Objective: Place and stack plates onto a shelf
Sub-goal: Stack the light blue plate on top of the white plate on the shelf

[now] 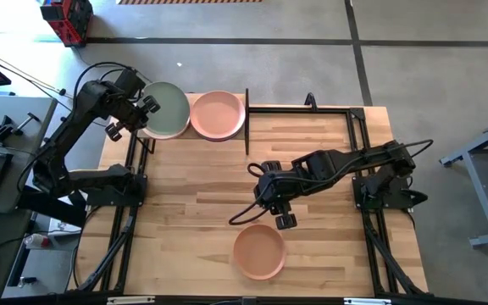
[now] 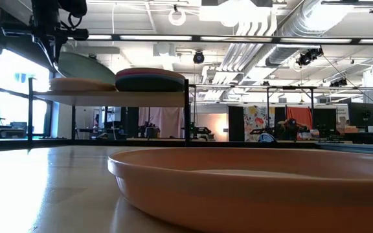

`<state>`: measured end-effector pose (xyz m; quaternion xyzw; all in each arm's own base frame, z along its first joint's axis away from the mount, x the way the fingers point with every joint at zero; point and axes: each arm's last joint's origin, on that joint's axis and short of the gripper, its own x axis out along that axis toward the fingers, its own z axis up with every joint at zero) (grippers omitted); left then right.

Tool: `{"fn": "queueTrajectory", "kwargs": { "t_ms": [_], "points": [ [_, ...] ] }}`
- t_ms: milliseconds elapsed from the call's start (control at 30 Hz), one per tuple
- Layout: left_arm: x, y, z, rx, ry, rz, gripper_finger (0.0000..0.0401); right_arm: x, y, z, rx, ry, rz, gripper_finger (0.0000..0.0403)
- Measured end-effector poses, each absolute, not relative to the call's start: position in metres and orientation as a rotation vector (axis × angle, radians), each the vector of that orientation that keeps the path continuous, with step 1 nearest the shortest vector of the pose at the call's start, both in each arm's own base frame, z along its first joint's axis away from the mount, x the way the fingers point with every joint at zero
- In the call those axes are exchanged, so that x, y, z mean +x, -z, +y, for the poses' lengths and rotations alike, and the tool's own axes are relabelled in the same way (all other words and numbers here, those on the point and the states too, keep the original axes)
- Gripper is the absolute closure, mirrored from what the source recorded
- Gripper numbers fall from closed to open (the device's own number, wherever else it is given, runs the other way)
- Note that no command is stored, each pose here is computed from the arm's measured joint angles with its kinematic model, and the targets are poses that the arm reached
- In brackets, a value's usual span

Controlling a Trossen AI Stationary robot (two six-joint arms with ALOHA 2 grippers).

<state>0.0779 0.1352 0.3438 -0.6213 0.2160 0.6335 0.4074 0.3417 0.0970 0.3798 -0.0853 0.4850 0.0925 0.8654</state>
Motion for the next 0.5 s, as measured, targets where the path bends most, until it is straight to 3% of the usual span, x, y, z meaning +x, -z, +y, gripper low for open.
{"fn": "queueTrajectory", "kwargs": {
  "t_ms": [200, 500],
  "points": [
    [0.0781, -0.3439, 0.1348, -1.534, -1.554, 0.587, 0.0391, 0.3417, -0.3798, 0.097, -0.177, -0.193, 1.016, 0.0265],
    [0.0778, -0.3439, 0.135, -1.497, -1.548, 0.61, 0.0335, 0.3417, -0.3798, 0.097, -0.176, -0.193, 1.016, 0.0265]
  ]
}}
